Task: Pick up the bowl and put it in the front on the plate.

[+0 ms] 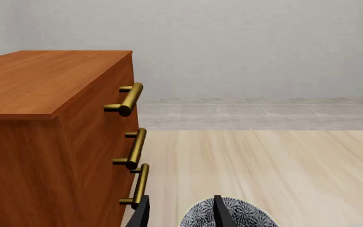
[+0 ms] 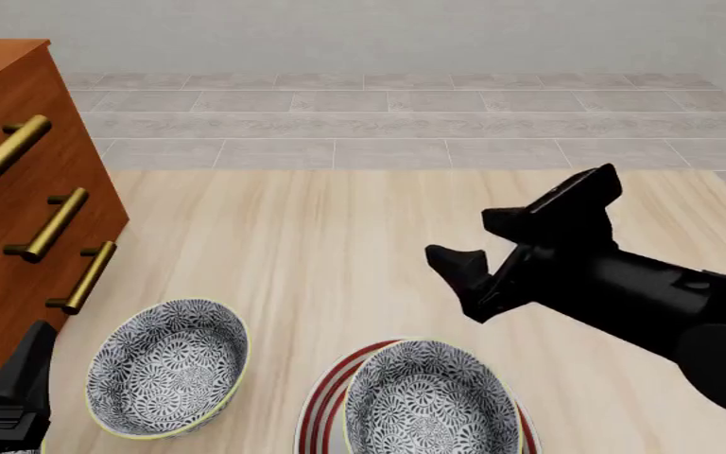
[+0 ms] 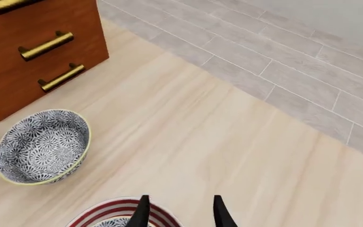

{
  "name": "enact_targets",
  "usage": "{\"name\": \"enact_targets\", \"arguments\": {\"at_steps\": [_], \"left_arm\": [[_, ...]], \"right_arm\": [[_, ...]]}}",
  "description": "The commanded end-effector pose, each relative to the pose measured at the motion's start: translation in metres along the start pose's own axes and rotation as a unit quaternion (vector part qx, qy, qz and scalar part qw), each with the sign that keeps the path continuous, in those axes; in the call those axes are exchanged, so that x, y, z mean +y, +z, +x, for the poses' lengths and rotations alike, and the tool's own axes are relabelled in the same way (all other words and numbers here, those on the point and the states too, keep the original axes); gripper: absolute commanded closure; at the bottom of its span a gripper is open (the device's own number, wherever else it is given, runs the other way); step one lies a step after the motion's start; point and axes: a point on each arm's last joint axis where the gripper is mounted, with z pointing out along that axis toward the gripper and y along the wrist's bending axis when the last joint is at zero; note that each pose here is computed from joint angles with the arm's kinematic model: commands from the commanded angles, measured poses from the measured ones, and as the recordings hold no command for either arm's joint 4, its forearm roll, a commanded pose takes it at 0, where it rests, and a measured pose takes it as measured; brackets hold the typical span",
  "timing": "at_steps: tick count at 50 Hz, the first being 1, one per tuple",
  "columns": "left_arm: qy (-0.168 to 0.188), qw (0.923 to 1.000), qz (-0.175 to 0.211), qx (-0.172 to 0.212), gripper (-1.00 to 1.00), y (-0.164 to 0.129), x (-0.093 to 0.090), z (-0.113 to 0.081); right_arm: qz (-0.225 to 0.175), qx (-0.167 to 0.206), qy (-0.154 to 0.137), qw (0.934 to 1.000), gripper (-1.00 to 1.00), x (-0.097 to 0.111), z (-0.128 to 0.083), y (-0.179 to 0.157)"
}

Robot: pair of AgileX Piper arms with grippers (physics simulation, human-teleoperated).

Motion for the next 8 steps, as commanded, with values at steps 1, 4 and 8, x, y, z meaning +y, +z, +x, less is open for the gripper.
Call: {"name": "enact_targets", "arguments": {"at_steps": [1,4,8], "left_arm": [[0.000,1.0000,0.000,0.000,-1.00,0.0000,0.0000,0.0000],[0.000,1.0000,0.000,0.000,-1.00,0.0000,0.0000,0.0000],[0.000,1.0000,0.000,0.000,-1.00,0.0000,0.0000,0.0000]], "right_arm": [[0.007,-0.024,-0.016,0.9996,-1.00,-0.0026,-0.0032,0.0090],[0.007,-0.031,-0.016,0.9994,-1.00,-0.0028,-0.0055,0.0112],[0.014,-0.044,-0.009,0.9989,-1.00,-0.0058,-0.0072,0.0146]]}}
